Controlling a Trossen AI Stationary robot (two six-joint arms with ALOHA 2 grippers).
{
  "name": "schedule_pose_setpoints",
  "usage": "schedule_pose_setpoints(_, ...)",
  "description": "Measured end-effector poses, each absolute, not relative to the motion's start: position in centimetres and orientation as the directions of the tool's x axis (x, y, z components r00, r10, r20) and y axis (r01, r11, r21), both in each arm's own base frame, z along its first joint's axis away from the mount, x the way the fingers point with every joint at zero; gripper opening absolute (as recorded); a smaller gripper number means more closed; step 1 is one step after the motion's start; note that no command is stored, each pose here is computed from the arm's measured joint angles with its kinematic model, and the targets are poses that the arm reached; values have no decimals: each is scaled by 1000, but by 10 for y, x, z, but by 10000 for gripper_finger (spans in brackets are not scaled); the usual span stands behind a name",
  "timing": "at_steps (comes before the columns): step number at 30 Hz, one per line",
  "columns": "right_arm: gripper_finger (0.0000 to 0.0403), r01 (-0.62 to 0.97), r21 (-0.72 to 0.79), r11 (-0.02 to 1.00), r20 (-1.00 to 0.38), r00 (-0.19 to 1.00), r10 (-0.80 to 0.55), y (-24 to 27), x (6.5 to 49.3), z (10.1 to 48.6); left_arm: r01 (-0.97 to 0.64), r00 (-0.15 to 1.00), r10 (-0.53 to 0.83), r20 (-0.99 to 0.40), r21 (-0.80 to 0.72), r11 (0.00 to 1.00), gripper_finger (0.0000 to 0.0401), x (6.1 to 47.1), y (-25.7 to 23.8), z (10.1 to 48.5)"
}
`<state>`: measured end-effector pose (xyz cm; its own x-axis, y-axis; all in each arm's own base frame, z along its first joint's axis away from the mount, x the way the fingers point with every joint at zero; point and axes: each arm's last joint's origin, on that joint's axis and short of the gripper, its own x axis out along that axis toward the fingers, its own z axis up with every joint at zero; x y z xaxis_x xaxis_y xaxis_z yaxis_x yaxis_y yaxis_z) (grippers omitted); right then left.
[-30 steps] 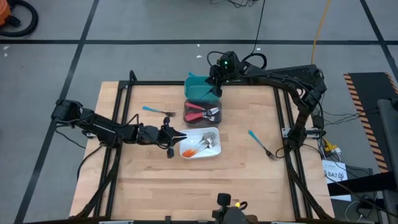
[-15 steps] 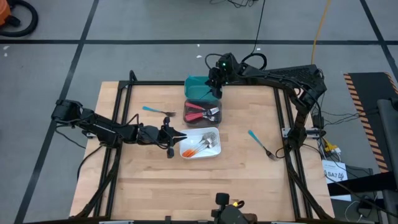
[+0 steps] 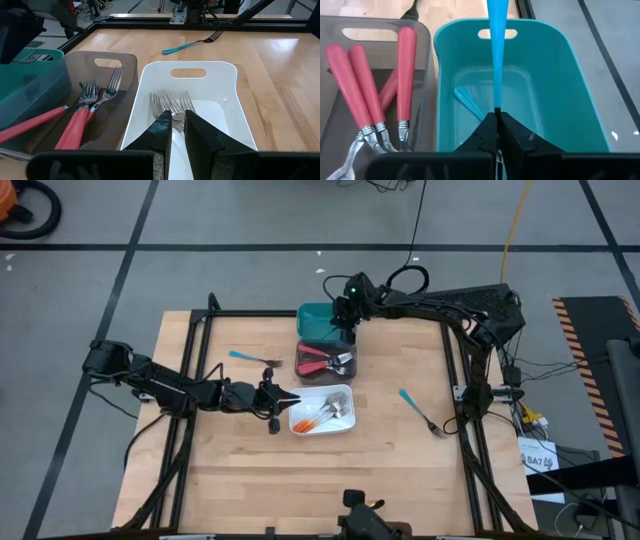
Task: Sort silverware by color (type)
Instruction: Put the bottom left blue fork into the blue bin, then adjust the white bin
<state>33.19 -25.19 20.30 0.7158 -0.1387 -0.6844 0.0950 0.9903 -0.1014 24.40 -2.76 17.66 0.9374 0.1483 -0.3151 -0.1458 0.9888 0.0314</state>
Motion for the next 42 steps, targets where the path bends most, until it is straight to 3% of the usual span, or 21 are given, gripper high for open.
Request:
schedule_pose_setpoints(20,6,136,-131,982,-739,647,-188,-257,334,181,-145,936,149,-320,36,989,53,244,-28,176)
schedule_pose_setpoints(32,97,222,-154,963,-740,620,-261,-259,333,185,-144,936,149,-320,37,989,53,244,-28,176)
schedule_pose_setpoints(42,107,225,-175,958,-660,696,-284,-241,338,222,-143,933,149,-327,45,989,53,244,-27,175)
